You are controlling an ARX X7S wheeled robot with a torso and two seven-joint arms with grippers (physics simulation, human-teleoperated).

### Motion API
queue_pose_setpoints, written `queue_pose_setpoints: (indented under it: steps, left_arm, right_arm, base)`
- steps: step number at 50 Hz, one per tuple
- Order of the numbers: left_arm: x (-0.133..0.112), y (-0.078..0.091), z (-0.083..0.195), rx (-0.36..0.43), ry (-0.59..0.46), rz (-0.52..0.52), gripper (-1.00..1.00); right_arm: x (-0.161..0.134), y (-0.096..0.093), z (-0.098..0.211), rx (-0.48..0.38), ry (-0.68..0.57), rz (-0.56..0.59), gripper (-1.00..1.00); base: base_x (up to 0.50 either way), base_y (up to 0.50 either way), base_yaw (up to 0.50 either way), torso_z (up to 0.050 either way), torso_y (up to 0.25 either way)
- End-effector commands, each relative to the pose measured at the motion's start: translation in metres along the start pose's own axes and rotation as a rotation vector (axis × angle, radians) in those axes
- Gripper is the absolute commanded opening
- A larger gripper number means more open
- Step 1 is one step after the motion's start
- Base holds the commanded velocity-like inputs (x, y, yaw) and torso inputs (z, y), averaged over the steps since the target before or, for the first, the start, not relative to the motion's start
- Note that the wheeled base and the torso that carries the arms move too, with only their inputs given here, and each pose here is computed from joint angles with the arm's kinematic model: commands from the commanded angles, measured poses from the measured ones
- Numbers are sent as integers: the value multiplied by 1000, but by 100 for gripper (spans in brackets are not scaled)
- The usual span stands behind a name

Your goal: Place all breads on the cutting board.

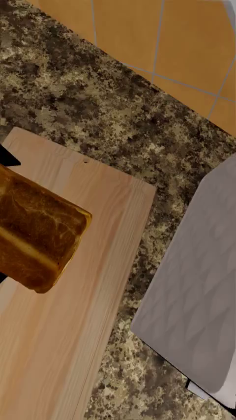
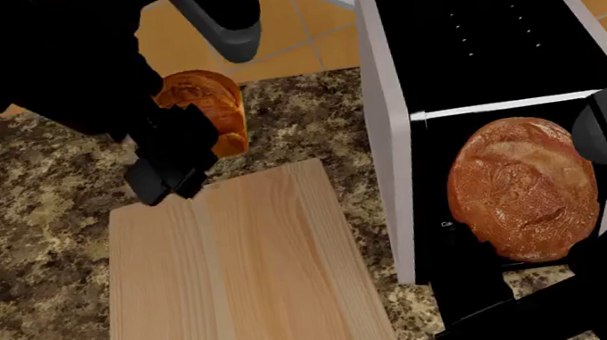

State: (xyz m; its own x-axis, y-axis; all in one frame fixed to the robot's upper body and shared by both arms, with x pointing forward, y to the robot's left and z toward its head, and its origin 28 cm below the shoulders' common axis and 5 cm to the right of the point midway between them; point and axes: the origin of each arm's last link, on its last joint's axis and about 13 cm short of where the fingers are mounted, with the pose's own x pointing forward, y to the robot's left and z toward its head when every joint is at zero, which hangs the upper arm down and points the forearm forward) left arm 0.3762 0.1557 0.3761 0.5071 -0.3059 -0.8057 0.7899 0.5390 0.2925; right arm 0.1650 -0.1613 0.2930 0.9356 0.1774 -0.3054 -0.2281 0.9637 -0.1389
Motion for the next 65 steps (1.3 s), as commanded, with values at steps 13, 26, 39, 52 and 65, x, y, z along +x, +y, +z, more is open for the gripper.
queue_pose_setpoints:
  steps: [13, 26, 39, 52, 65]
  left_arm:
    - [48, -7, -17, -26, 24, -65, -100]
    - [55, -7, -23, 2, 99, -24, 100]
    - [7, -8, -12, 9, -18, -41, 100]
    - [-80, -19, -49, -86, -255, 65, 100]
    - [-101, -23, -90, -254, -472, 170, 100]
  right_arm:
    - [4, 0, -7, -9, -10, 11, -100]
    - [3, -2, -10, -5, 0, 3, -100]
    - [10, 1, -6, -7, 1, 22, -100]
    - [14, 15, 18, -79, 4, 55, -100]
    - [34, 26, 48, -177, 83, 147, -100]
  base:
    - [0, 0, 0, 1, 1]
    - [0, 0, 0, 0, 1]
    - [0, 0, 0, 1, 0]
    - [0, 0, 0, 0, 0]
    - [0, 0, 0, 0, 0]
